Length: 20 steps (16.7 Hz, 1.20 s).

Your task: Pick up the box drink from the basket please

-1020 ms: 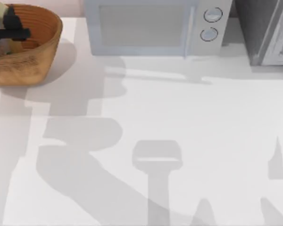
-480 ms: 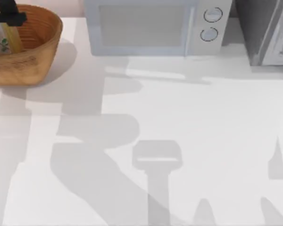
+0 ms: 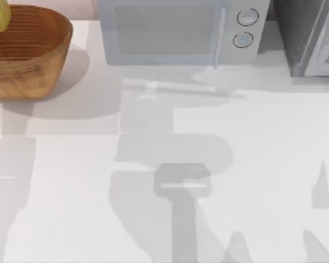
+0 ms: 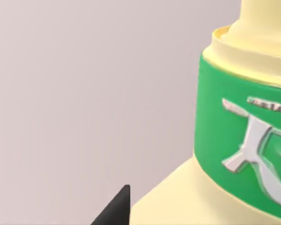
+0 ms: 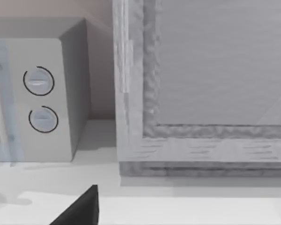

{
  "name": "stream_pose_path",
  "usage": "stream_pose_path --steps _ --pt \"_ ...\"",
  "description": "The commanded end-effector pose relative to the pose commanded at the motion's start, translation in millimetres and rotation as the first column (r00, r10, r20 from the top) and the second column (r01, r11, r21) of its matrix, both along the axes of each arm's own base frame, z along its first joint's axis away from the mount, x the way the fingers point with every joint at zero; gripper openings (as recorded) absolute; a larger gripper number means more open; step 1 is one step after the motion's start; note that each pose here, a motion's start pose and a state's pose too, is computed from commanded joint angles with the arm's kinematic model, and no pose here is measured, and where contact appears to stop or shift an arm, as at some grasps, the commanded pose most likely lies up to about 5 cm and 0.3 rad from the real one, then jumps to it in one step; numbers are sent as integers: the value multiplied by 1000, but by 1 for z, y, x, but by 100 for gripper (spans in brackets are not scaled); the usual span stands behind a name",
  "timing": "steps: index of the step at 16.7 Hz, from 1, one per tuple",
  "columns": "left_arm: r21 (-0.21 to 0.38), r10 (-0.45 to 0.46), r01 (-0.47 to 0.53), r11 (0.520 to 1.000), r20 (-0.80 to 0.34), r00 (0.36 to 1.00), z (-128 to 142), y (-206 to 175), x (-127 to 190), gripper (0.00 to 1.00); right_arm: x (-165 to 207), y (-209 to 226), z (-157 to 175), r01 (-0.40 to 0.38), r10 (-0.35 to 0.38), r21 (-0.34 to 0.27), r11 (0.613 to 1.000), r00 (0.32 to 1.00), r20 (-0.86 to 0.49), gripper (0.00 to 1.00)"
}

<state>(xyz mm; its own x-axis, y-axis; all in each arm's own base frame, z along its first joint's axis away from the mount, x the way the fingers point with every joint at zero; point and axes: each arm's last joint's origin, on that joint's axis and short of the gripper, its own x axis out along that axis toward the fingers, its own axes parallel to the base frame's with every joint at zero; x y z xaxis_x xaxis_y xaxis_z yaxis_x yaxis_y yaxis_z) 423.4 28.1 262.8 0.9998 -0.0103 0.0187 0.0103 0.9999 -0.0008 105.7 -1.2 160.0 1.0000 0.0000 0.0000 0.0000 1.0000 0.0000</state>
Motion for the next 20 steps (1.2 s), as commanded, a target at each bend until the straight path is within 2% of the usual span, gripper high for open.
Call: stream_pose_path --steps 4,9,12,16,20 --pt "0 0 0 1000 -4 1000 23 0 -5 0 0 0 0 0 0 0 1000 1000 0 100" --pt "1 1 -1 1000 -9 1000 21 0 -5 0 0 0 0 0 0 0 1000 1000 0 100" --pt "-7 1 -1 1000 -31 1000 23 -2 -20 0 0 0 0 0 0 0 1000 1000 0 100" --pt "-13 1 -1 1000 -34 999 42 -9 -77 0 0 0 0 0 0 0 1000 1000 0 100" --pt "-6 1 0 1000 11 1000 55 -18 -167 0 0 0 0 0 0 0 1000 1000 0 100"
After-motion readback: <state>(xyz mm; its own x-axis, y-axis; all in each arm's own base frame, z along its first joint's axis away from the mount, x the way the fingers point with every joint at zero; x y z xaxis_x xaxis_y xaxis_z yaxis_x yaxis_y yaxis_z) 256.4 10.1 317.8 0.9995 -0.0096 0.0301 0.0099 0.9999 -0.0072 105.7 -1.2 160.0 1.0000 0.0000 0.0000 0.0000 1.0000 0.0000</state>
